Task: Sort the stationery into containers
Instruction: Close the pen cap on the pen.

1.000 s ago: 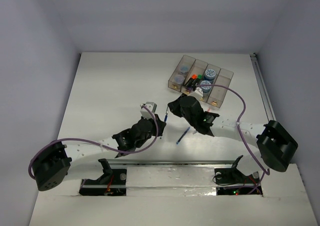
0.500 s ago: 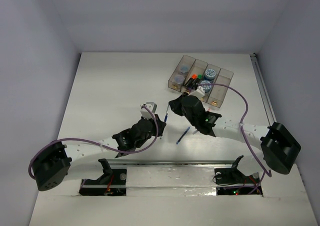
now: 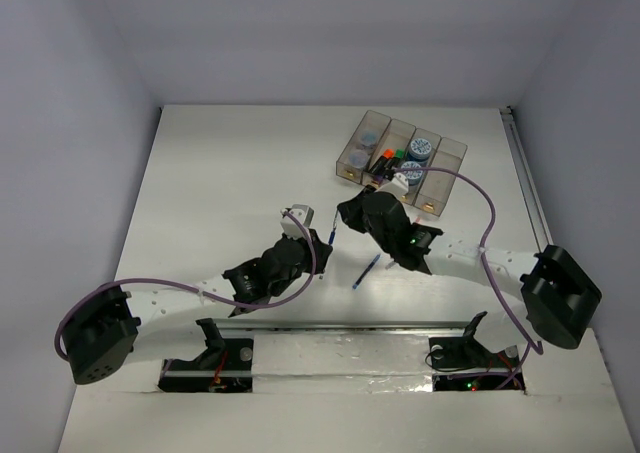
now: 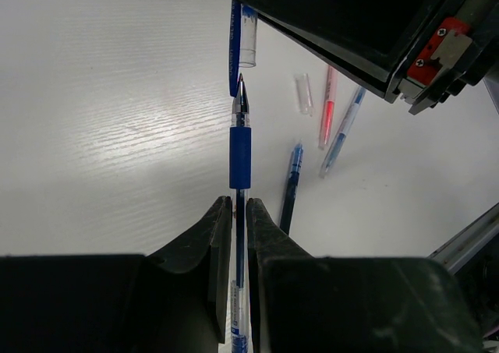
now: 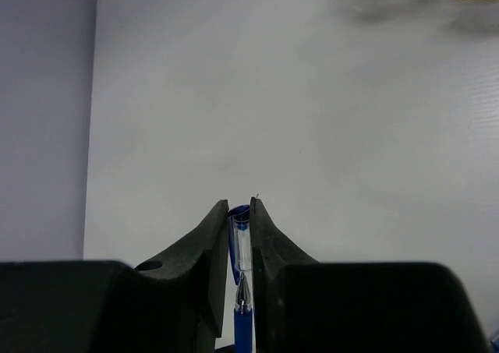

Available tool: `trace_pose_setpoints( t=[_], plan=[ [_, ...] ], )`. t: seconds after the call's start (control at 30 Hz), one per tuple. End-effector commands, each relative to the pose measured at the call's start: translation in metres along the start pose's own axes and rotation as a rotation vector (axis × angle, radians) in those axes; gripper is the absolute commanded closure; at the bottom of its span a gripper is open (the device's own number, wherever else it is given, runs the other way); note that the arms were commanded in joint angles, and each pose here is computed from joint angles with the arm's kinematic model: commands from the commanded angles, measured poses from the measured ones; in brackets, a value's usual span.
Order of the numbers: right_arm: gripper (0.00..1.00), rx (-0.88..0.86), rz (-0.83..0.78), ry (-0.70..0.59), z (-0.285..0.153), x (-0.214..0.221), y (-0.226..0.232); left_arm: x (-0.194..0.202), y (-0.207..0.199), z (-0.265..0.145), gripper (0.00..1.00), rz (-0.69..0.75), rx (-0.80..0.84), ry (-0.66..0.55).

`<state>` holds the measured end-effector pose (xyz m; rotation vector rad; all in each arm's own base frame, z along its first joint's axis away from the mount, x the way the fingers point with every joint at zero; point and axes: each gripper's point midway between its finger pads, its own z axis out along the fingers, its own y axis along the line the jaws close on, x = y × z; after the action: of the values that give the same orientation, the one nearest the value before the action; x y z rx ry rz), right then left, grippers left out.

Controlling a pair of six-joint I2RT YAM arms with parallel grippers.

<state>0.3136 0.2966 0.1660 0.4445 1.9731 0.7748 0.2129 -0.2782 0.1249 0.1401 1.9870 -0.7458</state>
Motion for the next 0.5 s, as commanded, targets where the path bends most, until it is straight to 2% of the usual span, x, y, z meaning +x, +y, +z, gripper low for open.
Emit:
trace_pose_setpoints(
  t=[0.0,0.47],
  plan=[
    [1.00,-0.025,-0.003,-0.033,0.0019,-0.0099,0.0160,-0.0217,-0.0132,-0.0012,1.00,-0.010,0.038,-0.053],
    [1.00,-0.041,-0.009,-0.011,0.0016,-0.0025,0.0189,-0.0217,-0.0144,-0.0010,1.00,-0.011,0.045,-0.054]
  ],
)
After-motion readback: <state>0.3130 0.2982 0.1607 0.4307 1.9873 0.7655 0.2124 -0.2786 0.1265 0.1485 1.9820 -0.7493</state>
